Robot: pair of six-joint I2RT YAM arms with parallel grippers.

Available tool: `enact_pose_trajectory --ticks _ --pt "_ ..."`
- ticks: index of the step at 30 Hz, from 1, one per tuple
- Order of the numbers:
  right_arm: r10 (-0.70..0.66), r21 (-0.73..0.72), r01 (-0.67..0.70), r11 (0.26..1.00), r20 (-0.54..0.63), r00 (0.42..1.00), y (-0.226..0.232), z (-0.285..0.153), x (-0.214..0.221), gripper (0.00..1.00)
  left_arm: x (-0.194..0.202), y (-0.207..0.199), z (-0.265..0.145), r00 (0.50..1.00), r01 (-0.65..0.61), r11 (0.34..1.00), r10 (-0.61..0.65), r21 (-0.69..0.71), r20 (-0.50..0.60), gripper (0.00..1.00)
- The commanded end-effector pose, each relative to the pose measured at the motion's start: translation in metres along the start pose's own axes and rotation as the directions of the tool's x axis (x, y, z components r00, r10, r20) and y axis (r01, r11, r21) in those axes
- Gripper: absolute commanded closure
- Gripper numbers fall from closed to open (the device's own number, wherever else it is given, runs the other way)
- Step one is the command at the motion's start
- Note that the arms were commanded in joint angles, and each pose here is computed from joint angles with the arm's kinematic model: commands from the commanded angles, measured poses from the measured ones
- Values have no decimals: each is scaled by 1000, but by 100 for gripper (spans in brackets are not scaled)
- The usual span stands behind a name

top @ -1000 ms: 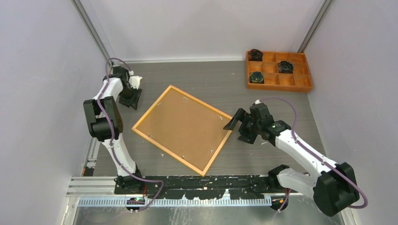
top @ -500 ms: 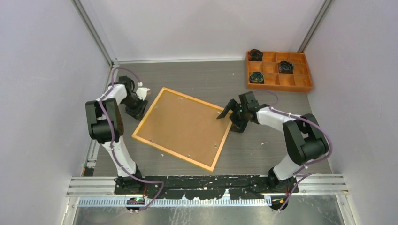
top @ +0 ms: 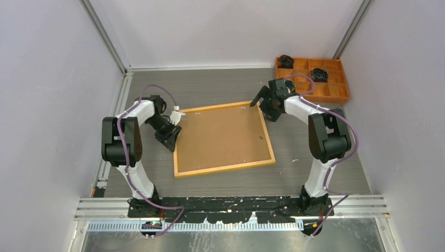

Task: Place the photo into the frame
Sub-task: Adjust the photo frame at the center of the board, then install the photo frame at the center of the board.

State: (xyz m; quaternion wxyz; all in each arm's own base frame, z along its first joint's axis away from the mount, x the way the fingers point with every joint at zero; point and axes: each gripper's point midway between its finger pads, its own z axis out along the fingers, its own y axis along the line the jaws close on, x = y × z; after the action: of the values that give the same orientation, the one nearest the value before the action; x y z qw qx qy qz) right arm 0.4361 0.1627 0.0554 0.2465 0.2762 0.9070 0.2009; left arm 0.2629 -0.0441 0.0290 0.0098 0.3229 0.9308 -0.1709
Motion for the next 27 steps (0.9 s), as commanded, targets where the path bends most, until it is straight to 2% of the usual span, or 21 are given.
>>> enact_pose_trajectory --ticks 1,4,7,12,14,18,23,27 --pt "-39 -48 44 998 98 994 32 -47 -16 0 -25 -15 -48 975 29 987 -63 159 212 55" --pt "-43 -73 55 996 159 986 45 -65 -13 2 -39 -19 -68 950 53 968 -125 247 286 52" --pt "-51 -153 76 985 163 985 76 -75 14 4 -51 -14 -59 935 110 951 -198 290 293 52" --pt "-117 -299 133 945 72 991 142 -70 98 7 -53 6 -29 925 237 923 -309 303 220 64" --pt "-147 -349 151 925 37 988 163 -68 133 10 -52 10 -23 921 258 920 -326 295 212 68" --pt "-178 -403 156 902 -17 984 192 -58 177 14 -51 21 -18 912 286 921 -346 265 219 78" --pt "-200 -458 119 881 -132 971 216 -40 229 17 -50 26 -11 906 308 915 -366 262 212 83" --pt "-205 -487 94 868 -179 962 232 -29 254 18 -47 34 -4 900 339 910 -387 238 199 83"
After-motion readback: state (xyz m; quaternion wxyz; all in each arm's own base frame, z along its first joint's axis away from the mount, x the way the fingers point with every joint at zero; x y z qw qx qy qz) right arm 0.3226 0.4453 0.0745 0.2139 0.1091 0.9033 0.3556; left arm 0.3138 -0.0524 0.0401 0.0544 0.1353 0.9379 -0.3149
